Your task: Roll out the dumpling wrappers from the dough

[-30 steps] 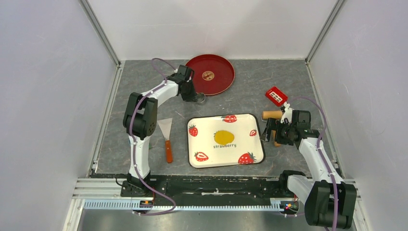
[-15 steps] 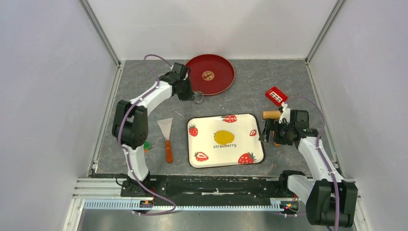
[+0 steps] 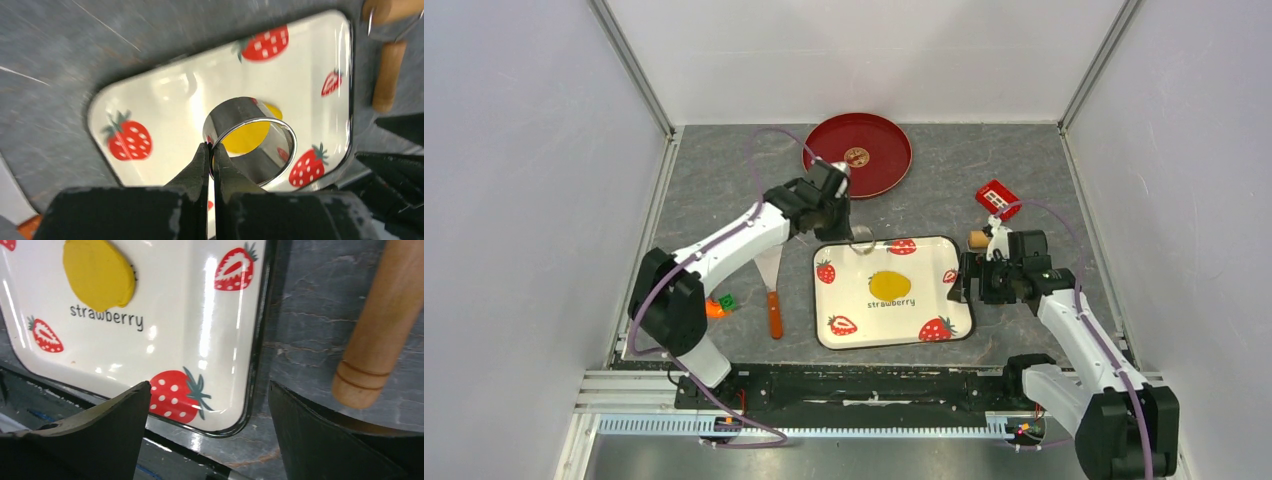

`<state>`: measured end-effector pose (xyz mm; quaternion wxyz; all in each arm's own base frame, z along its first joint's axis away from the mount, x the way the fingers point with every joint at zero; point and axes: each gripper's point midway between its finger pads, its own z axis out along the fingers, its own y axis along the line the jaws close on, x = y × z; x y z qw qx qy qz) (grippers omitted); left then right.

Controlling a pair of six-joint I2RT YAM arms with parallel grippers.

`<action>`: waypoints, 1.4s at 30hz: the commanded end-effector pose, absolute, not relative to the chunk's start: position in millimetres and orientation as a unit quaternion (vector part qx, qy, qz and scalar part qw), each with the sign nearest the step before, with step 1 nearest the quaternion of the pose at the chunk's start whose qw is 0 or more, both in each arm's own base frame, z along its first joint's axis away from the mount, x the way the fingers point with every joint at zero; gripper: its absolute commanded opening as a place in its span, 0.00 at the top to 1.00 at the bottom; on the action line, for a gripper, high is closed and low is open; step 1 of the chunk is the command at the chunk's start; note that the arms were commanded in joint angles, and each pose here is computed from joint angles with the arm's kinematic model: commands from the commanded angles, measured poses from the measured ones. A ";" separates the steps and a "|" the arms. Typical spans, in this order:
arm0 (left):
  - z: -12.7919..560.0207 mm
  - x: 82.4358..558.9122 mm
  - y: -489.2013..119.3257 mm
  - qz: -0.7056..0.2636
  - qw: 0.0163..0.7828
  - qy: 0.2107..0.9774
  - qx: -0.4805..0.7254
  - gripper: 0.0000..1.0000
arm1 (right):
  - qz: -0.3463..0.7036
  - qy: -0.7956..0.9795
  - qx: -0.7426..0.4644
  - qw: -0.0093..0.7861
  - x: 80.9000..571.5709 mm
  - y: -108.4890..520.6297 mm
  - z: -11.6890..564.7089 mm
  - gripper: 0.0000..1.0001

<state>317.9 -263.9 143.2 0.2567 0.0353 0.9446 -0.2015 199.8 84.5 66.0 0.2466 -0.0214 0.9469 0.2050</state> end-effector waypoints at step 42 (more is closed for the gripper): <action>57.9 257.9 -343.8 -0.145 0.201 0.966 0.080 0.87 | 0.249 0.934 -0.053 0.251 197.5 136.4 77.1 0.16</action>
